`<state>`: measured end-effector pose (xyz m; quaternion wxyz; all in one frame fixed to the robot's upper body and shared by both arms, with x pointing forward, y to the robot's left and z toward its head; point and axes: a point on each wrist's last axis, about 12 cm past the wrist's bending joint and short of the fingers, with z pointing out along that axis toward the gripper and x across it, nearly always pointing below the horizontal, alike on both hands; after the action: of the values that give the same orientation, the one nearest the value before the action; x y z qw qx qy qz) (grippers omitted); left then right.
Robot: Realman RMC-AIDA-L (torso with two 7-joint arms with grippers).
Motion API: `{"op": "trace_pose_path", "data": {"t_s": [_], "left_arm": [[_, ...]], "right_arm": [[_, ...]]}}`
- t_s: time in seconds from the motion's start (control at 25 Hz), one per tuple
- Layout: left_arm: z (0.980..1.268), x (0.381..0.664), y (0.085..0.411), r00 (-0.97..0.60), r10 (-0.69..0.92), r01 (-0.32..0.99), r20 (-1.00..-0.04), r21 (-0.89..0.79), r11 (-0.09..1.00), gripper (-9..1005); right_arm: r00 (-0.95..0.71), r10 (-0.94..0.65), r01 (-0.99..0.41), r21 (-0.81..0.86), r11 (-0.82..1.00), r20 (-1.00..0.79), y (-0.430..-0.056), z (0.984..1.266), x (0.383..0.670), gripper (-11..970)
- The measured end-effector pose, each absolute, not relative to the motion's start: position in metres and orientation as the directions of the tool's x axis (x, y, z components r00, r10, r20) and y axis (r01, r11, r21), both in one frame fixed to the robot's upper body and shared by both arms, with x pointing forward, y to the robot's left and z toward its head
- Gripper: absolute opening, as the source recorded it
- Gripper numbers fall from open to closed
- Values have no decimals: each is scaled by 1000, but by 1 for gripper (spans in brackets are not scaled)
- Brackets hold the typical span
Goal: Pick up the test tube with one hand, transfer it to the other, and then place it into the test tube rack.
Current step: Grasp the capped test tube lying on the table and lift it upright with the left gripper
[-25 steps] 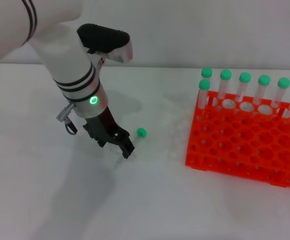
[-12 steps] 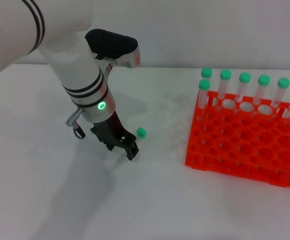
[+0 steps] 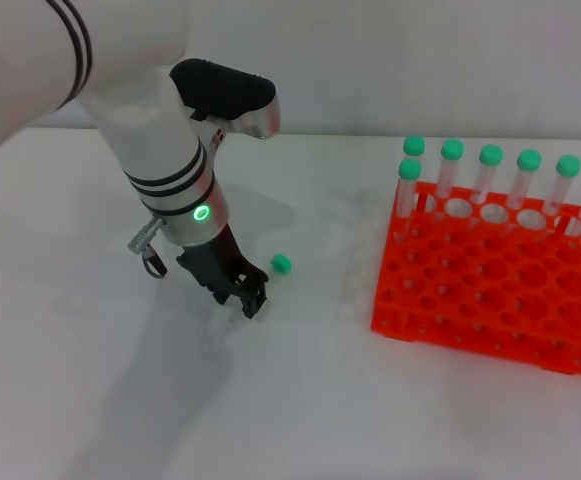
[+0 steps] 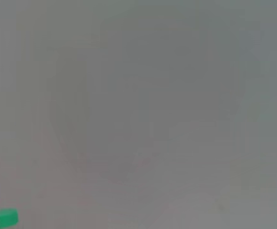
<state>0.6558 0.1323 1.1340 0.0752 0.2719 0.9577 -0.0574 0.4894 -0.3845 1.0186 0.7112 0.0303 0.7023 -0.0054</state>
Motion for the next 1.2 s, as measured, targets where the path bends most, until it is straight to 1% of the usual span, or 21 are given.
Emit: {"op": "trace_pose_path", "data": {"t_s": [0.4, 0.72, 0.84, 0.96, 1.08, 1.16, 1.2], "left_arm": [[1129, 654, 126, -823, 538, 556, -183, -65, 829, 310], [1126, 652, 130, -825, 539, 555, -171, -59, 830, 307], [1126, 653, 131, -821, 544, 559, -175, -52, 827, 253], [1127, 655, 132, -811, 553, 570, -189, -45, 821, 199], [1128, 657, 132, -806, 556, 575, -204, -42, 817, 197], [1128, 661, 131, -794, 550, 581, -258, -56, 812, 195], [1129, 662, 131, -792, 549, 582, -268, -58, 811, 194]], "right_arm": [[14, 35, 55, 36, 998, -999, -385, 1018, 489, 859], [16, 35, 54, 36, 998, -999, -385, 1019, 489, 859], [18, 36, 55, 36, 998, -999, -385, 1019, 489, 859], [19, 36, 55, 37, 998, -999, -385, 1019, 489, 859], [19, 37, 55, 38, 998, -999, -385, 1019, 489, 859], [19, 38, 56, 39, 998, -999, -385, 1019, 489, 859], [19, 39, 57, 40, 998, -999, -385, 1019, 489, 859]]}}
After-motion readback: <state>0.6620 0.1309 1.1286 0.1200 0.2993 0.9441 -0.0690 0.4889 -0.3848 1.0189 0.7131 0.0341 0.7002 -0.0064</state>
